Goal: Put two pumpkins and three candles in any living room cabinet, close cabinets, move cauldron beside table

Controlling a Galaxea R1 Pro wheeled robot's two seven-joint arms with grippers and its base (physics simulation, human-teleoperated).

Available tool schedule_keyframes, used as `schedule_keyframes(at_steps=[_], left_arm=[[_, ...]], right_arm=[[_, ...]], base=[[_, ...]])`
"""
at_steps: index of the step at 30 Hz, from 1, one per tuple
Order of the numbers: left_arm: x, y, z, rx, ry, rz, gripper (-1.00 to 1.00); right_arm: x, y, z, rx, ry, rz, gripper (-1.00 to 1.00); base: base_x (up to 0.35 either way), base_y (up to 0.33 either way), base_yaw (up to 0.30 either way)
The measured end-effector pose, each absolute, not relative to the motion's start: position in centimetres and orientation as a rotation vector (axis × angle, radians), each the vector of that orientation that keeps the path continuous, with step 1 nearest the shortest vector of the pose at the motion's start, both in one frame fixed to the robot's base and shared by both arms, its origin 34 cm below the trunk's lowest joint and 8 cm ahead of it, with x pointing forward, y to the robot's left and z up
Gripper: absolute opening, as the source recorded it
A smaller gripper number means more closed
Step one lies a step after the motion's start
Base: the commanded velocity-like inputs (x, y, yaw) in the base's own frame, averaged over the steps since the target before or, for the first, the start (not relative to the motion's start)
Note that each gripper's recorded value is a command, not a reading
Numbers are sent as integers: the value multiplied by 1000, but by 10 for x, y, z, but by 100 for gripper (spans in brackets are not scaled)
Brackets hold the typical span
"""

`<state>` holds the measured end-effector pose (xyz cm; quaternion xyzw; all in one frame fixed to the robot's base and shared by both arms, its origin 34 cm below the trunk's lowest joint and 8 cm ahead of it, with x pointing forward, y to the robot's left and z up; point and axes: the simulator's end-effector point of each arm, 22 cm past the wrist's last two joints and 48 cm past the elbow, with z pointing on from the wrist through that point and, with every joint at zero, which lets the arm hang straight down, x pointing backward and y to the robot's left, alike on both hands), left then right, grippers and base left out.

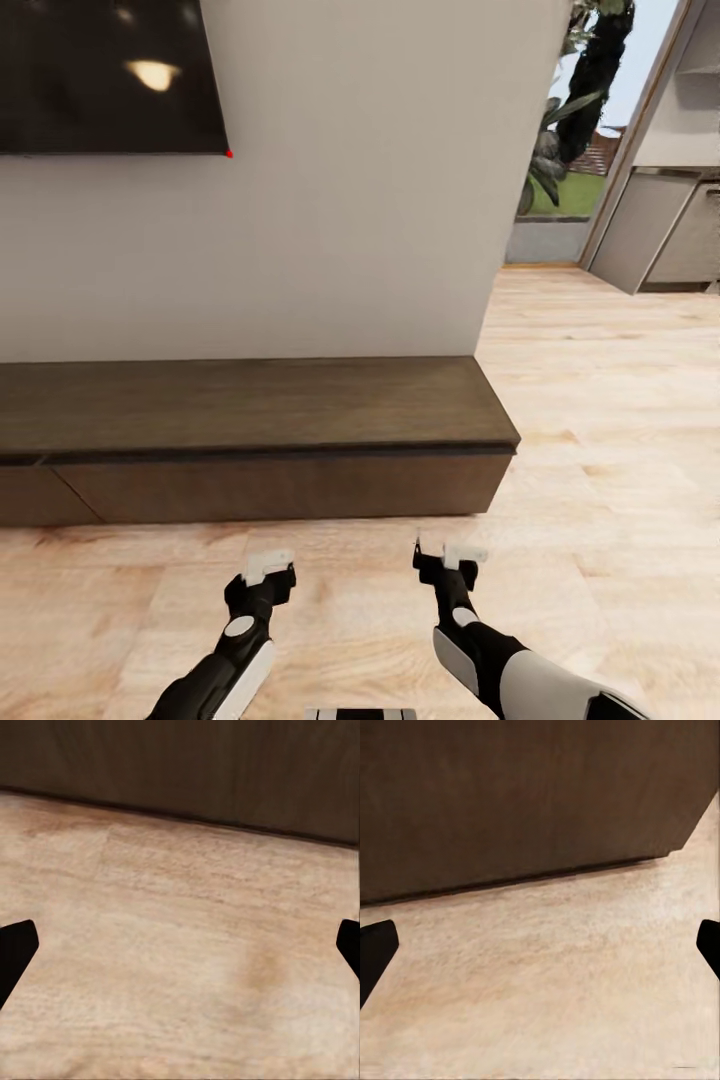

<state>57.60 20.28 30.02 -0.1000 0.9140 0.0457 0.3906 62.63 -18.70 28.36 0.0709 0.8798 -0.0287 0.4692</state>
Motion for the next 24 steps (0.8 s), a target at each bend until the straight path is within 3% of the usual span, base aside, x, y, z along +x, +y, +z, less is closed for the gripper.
schedule_keyframes(at_steps=[9,24], left_arm=[[547,215,297,-49,2621,178,100],[516,244,281,-171,2711,222,100]], right_arm=[[610,-91,272,-15,2363,285,100],[615,-83,302,-46,2365,328,100]], base=[[-25,0,0],[0,0,0]])
